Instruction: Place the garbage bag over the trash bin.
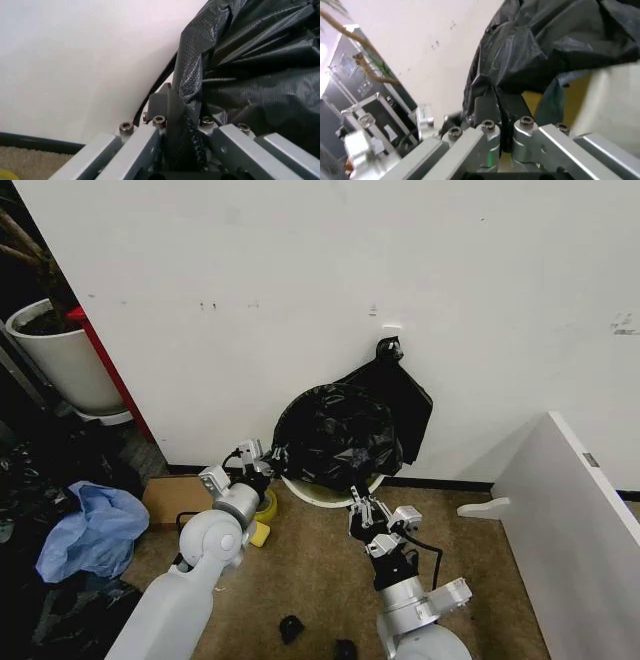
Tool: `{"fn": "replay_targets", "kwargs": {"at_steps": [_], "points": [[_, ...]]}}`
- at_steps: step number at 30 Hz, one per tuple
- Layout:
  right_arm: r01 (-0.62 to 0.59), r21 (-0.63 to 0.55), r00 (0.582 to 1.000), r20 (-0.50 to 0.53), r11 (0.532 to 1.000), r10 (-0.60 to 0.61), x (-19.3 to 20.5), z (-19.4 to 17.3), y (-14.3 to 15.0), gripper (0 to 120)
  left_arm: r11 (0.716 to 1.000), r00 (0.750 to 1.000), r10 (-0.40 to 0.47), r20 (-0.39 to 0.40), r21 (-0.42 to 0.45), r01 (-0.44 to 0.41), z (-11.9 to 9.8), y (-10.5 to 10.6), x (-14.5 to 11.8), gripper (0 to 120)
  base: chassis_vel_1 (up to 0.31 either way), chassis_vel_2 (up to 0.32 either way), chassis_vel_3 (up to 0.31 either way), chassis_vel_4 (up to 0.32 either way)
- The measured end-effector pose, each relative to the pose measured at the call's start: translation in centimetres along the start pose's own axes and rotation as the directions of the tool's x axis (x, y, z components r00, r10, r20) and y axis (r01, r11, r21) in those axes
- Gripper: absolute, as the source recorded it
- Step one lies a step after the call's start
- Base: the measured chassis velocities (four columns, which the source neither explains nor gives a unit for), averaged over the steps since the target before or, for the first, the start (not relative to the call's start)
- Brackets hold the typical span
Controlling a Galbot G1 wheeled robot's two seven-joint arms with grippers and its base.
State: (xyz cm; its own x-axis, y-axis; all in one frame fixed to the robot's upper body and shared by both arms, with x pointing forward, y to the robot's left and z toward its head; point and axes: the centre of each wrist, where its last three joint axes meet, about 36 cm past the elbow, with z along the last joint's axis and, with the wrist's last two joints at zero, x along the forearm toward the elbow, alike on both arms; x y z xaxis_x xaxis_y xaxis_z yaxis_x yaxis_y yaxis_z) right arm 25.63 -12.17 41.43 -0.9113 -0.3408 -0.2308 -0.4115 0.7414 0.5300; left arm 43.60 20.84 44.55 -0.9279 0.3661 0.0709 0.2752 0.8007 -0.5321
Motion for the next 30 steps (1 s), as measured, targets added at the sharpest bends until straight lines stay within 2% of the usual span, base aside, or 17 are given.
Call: {"fn": "replay_targets", "kwargs": {"at_steps": [9, 15, 24, 30], "points": [[0.107, 0.007, 0.994, 0.011, 0.994, -0.107, 1.2, 0.9, 0.1, 0, 1.0, 1.0, -0.006, 0.015, 0.005, 0.006, -0.7, 0.4, -0.1, 1, 0.0, 0.0, 0.0, 0.0], [0.19, -0.029, 0.981, 0.036, 0.981, -0.189, 1.9, 1.3, -0.3, 0, 1.0, 0.999, -0.017, 0.032, 0.025, 0.016, -1.5, 0.8, 0.2, 1, 0.0, 0.0, 0.0, 0.0], [0.167, 0.021, 0.986, -0.027, 0.986, -0.167, 2.6, 2.8, -1.6, 0, 0.998, 0.999, -0.024, 0.045, 0.062, 0.021, -2.4, 0.9, 0.9, 1, 0.0, 0.0, 0.0, 0.0], [0.103, 0.154, 0.995, -0.024, 0.983, -0.101, 2.1, 3.6, -1.8, 0, 0.998, 0.999, -0.024, 0.042, 0.066, 0.021, -2.4, 0.9, 1.0, 1, 0.0, 0.0, 0.0, 0.0]]}}
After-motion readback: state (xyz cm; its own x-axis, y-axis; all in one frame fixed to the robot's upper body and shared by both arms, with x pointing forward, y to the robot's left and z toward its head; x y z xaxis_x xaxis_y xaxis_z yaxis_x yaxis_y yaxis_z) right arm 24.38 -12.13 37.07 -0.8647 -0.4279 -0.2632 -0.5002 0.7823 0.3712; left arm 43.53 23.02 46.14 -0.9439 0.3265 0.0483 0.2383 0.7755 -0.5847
